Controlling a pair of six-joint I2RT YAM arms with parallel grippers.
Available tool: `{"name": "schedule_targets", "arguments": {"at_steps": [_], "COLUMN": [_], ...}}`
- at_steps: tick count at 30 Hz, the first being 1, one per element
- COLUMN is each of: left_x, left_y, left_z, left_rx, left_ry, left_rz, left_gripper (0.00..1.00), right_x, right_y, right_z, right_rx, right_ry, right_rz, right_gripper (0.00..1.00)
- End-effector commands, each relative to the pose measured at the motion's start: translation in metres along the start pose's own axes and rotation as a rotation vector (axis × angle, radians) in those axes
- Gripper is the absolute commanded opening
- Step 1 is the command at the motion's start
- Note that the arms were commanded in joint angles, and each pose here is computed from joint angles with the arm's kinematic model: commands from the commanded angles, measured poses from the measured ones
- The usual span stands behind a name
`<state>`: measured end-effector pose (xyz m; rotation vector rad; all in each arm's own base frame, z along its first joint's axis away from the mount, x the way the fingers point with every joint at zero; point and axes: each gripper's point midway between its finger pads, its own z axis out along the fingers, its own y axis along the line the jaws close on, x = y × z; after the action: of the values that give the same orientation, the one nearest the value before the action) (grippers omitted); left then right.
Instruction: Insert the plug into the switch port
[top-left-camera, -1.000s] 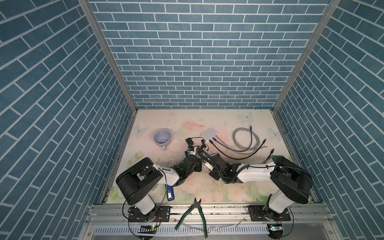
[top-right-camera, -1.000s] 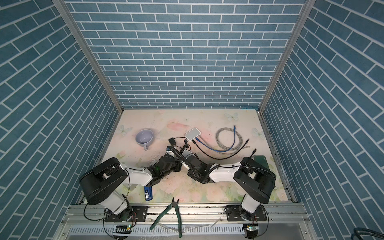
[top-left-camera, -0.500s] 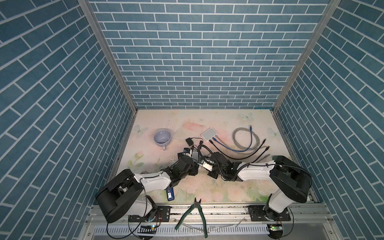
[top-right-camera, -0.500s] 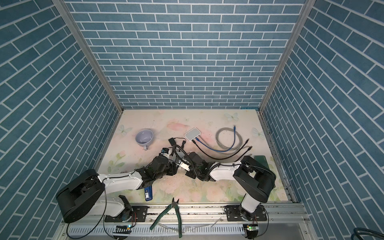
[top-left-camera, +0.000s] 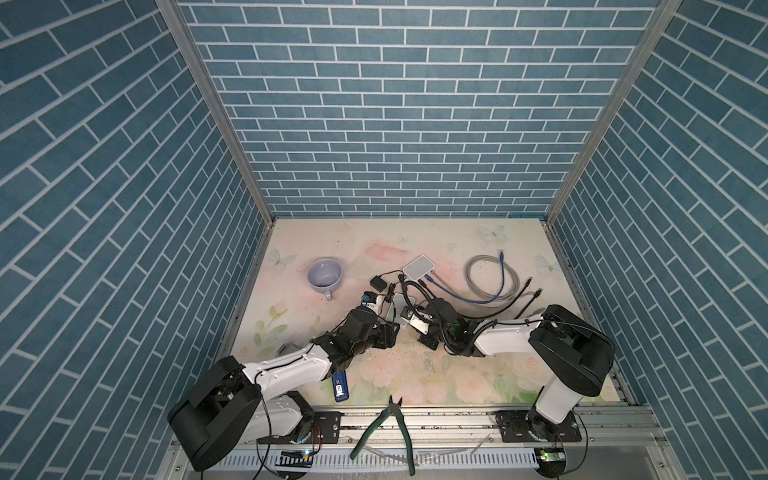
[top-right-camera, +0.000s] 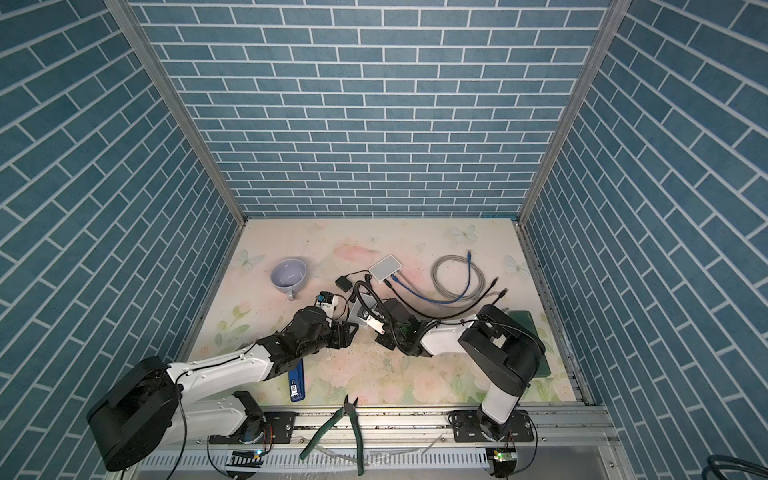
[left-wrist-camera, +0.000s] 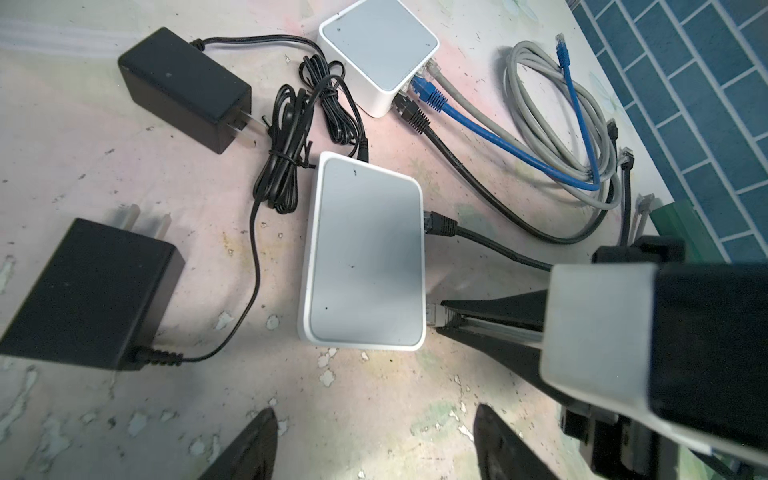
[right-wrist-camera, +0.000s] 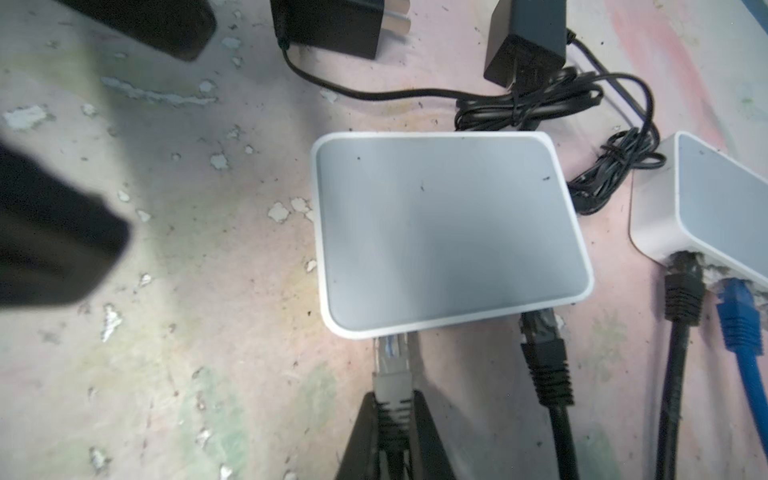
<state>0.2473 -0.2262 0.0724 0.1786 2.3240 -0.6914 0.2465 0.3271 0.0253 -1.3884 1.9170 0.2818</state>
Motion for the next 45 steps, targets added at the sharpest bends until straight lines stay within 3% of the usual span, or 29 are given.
{"name": "schedule_targets", "arguments": {"at_steps": [1, 8, 19, 21, 22, 25, 30, 32, 33, 37, 41, 45], "left_x": [0.001, -0.011, -0.023, -0.024, -0.026, -0.033, -0.045, -0.050, -0.052, -0.062, -0.080, -0.094], "left_y": [0.003, 0.003, 0.008, 0.008, 0.008, 0.009, 0.012, 0.015, 0.016, 0.029, 0.065, 0.109], "left_z": [-0.002, -0.009, -0.017, -0.018, -0.019, -0.022, -0.030, -0.033, -0.035, -0.048, -0.081, -0.116], "left_rx": [-0.007, -0.019, -0.043, -0.049, -0.052, -0.058, -0.065, -0.073, -0.076, -0.137, -0.329, -0.527], "left_ry": [0.014, -0.012, -0.023, -0.024, -0.025, -0.039, -0.064, -0.069, -0.073, -0.082, -0.107, -0.142], "left_rz": [0.015, 0.031, 0.049, 0.055, 0.058, 0.065, 0.067, 0.066, 0.069, 0.091, 0.133, 0.114], "left_gripper": [0.77, 0.82, 0.88, 0.91, 0.99, 1.00, 1.00, 0.99, 1.00, 1.00, 1.00, 1.00], "right_x": [0.008, 0.015, 0.008, 0.006, 0.004, -0.001, -0.012, -0.017, -0.021, -0.029, -0.024, 0.005], "right_y": [-0.004, -0.004, -0.010, -0.013, -0.014, -0.020, -0.032, -0.038, -0.040, -0.064, -0.107, -0.154], "right_z": [0.002, 0.002, -0.004, -0.008, -0.010, -0.019, -0.033, -0.039, -0.041, -0.064, -0.107, -0.151], "right_rx": [0.030, 0.033, 0.042, 0.043, 0.046, 0.050, 0.058, 0.069, 0.071, 0.119, 0.221, 0.358], "right_ry": [0.002, 0.014, -0.010, -0.019, -0.025, -0.048, -0.087, -0.106, -0.116, -0.151, -0.165, -0.147], "right_rz": [0.049, 0.067, 0.107, 0.117, 0.123, 0.141, 0.168, 0.177, 0.180, 0.225, 0.302, 0.401], "right_gripper": [0.00, 0.02, 0.24, 0.28, 0.30, 0.35, 0.58, 0.82, 0.98, 0.99, 0.99, 0.99]}}
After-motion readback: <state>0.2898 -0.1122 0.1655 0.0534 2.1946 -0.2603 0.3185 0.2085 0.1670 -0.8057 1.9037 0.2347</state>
